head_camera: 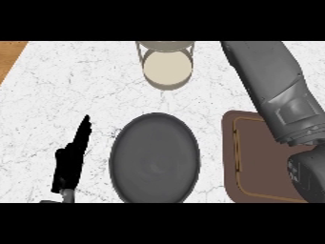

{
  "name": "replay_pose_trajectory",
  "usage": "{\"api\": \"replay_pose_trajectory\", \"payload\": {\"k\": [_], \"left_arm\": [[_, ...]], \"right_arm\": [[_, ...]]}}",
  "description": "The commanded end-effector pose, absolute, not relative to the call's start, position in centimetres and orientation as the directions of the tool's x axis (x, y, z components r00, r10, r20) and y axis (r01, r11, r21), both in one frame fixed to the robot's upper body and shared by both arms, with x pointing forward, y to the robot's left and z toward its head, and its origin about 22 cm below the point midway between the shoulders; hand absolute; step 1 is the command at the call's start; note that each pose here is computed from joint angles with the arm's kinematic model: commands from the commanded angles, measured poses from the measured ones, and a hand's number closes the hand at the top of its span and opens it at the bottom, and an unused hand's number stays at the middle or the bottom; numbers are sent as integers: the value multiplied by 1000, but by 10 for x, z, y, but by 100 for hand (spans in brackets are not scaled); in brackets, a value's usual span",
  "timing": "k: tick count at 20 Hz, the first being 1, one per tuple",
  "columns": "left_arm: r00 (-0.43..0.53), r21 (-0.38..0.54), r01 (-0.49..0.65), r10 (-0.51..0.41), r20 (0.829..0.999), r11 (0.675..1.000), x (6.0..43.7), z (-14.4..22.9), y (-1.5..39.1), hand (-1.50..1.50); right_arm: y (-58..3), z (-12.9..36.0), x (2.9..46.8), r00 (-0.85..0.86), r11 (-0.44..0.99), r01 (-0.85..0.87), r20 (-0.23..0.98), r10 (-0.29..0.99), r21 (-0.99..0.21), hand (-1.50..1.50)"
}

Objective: Pick the bell pepper from the tray and place it in the tiered basket

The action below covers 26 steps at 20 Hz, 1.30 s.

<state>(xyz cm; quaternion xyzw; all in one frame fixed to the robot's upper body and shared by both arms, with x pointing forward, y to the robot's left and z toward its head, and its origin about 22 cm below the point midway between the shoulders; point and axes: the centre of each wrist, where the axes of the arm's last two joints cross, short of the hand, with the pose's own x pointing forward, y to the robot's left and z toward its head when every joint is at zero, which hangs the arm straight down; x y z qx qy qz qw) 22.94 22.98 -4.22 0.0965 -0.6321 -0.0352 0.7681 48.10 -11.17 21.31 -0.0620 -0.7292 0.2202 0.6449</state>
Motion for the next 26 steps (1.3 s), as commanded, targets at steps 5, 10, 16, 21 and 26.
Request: {"api": "replay_pose_trajectory", "payload": {"k": [5, 10, 16, 21, 26], "left_arm": [[236, 208, -67, -187, 953, 976, 222, -49, 236, 0], [241, 188, -88, -162, 957, 978, 225, -44, 251, 0], [243, 203, -89, -176, 954, 975, 216, -48, 233, 0], [245, 210, -96, -181, 952, 973, 214, -51, 249, 0], [229, 173, -68, -154, 961, 983, 212, -48, 238, 0]], "right_arm": [[-168, 235, 487, -171, 967, 123, 955, 243, -224, -150], [-240, 251, 485, -118, 941, 281, 967, 228, -187, -150], [-360, 253, 457, -118, 943, 302, 977, 180, -138, -150], [-449, 250, 414, -103, 947, 265, 971, 215, -182, -150], [-484, 254, 389, -109, 956, 233, 972, 209, -180, -150]]}}
